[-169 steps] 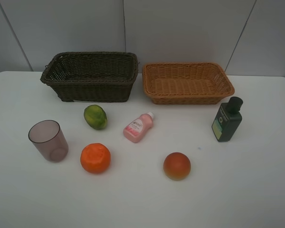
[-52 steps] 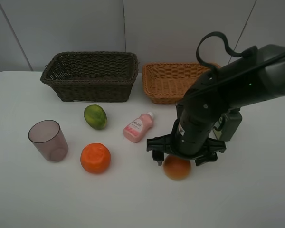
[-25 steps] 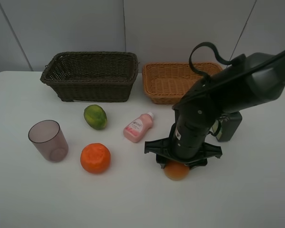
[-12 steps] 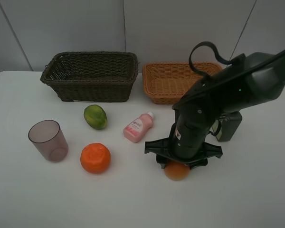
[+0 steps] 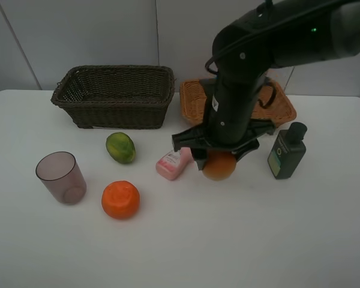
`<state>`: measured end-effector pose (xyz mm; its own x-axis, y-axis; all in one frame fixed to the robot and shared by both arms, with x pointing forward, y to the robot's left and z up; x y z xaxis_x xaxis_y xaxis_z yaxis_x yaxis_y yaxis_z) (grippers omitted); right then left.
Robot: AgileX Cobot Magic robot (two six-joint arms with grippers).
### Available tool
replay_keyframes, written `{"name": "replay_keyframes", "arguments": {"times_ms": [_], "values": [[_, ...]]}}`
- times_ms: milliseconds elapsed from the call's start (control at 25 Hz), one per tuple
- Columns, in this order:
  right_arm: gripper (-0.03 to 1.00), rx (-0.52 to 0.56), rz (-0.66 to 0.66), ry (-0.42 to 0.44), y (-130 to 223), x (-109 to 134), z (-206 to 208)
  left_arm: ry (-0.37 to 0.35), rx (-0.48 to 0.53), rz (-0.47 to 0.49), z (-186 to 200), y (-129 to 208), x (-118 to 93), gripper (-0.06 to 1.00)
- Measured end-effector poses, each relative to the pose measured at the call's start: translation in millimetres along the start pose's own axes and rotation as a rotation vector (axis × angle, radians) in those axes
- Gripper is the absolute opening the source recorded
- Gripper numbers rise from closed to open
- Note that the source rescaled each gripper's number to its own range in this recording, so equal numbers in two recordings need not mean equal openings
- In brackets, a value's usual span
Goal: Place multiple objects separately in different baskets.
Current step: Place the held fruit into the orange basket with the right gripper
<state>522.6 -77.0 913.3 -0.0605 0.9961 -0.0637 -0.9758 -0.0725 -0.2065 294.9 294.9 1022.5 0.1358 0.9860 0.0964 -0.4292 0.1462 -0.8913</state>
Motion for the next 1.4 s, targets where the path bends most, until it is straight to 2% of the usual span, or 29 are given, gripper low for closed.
{"name": "replay_keyframes", "arguments": {"times_ms": [240, 600, 800, 1000, 1280, 1400], "values": [[0.41, -0.089, -0.015, -0.049, -46, -8, 32, 0.000, 0.000, 0.000, 0, 0, 0, 0.94], [0.41, -0.246, -0.033, -0.095, -113, -33, 48, 0.000, 0.000, 0.000, 0, 0, 0, 0.94], [0.41, -0.319, -0.043, -0.076, -151, -44, 20, 0.000, 0.000, 0.000, 0, 0, 0, 0.94], [0.41, -0.375, -0.055, -0.104, -175, -46, -21, 0.000, 0.000, 0.000, 0, 0, 0, 0.94], [0.41, -0.367, -0.087, -0.099, -187, -61, -71, 0.000, 0.000, 0.000, 0, 0, 0, 0.94], [0.41, -0.353, -0.098, -0.092, -186, -65, -80, 0.000, 0.000, 0.000, 0, 0, 0, 0.94]]}}
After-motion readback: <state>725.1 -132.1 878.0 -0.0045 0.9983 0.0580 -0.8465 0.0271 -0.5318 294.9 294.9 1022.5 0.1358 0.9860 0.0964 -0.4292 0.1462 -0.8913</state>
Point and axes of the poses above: a point on each arm's last joint axis where the gripper is mounted, z pointing back along that axis away from the gripper, x along the wrist's bending axis when the last joint is at zero, y = z × x, the point moved 7 cm from there along -z, pointing out along that axis toward the gripper, and after that the axes turned 8 degrees about -z, right-handed, at the moved point
